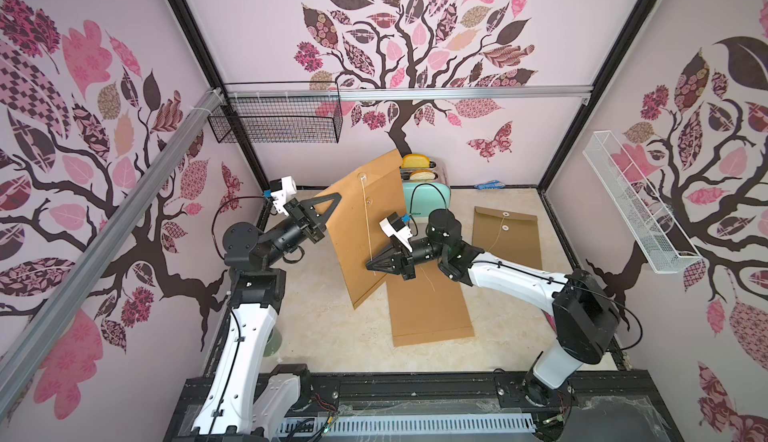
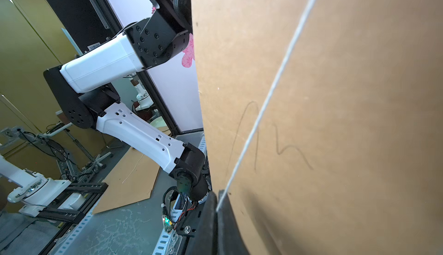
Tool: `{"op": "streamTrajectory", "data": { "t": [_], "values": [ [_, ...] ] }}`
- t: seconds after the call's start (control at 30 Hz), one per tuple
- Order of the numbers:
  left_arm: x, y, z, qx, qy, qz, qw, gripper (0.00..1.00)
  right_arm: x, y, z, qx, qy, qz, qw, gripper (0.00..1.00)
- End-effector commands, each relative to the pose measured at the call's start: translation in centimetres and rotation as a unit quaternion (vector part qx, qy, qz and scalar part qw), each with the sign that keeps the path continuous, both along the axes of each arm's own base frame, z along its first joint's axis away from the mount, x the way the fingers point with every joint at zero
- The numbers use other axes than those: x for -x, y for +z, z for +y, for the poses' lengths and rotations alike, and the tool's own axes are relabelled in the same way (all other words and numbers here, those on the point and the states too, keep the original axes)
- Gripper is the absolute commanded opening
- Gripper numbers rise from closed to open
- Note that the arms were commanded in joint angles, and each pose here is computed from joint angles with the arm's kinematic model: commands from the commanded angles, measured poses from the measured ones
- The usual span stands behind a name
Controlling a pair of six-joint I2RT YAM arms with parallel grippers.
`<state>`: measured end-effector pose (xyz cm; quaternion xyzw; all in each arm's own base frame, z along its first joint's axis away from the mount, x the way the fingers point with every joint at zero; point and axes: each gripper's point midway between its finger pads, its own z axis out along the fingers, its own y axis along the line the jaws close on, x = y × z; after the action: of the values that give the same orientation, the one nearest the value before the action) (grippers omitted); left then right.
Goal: Close the mouth of the file bag
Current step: Close the file bag.
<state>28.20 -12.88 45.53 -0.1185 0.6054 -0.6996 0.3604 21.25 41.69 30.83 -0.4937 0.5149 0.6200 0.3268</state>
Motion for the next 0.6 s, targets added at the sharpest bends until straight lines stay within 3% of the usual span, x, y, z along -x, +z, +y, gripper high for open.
{"op": "streamTrajectory", "data": {
  "t": [0.0,0.13,0.57],
  "values": [
    [1.0,1.4,0.1,0.023,-0.004,-0.027,0.999,0.00,-0.9,0.4,0.5,0.002,-0.014,0.005,1.000,0.00],
    [0.9,0.9,0.1,0.057,-0.019,-0.013,0.998,0.00,-1.4,0.0,0.9,0.007,-0.019,0.020,1.000,0.00],
    [0.7,0.3,0.1,0.086,-0.038,0.000,0.996,0.00,-2.3,-1.8,2.3,0.027,-0.033,0.045,0.998,0.00]
  ]
}}
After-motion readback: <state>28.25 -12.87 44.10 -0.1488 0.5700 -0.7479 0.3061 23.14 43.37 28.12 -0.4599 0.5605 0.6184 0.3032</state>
